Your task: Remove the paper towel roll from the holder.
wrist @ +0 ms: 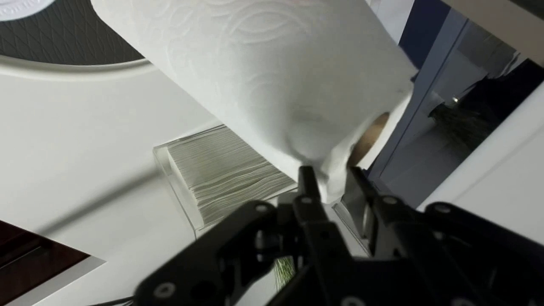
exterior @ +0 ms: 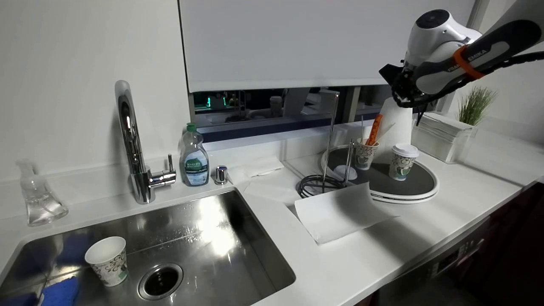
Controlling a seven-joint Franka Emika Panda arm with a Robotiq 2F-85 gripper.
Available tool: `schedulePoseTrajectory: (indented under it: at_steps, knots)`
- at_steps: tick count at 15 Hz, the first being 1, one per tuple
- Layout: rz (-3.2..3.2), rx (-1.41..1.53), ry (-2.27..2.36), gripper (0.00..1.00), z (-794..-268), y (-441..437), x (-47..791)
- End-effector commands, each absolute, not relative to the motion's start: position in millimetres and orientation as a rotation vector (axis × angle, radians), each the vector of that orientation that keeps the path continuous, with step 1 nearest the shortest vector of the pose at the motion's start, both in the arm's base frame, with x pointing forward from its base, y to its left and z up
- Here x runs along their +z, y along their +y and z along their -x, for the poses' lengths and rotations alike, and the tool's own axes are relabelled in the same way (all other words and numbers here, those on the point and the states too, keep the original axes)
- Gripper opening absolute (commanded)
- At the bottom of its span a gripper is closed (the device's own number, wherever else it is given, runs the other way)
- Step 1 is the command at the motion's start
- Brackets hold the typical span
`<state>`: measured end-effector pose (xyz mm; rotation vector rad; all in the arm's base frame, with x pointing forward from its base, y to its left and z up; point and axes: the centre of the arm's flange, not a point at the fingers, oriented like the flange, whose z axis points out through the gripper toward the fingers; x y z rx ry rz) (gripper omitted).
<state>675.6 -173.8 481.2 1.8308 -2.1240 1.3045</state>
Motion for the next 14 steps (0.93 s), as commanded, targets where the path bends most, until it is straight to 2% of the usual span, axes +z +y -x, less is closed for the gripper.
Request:
schedulePoseTrajectory:
  at_steps: [1,6,7,13,14]
  knots:
    - [-1.806,1.303,-2.141,0.57,-659.8,-169.2,483.3]
    - [-1.789,1.335,-2.217,0.95,-636.4,-180.6,537.4]
    - [-1.780,1.341,-2.239,0.99,-627.7,-185.9,553.6]
    - [-1.901,1.352,-2.312,1.00,-592.5,-210.4,625.5]
    - [-1.823,1.393,-2.284,1.00,-608.9,-207.8,617.6]
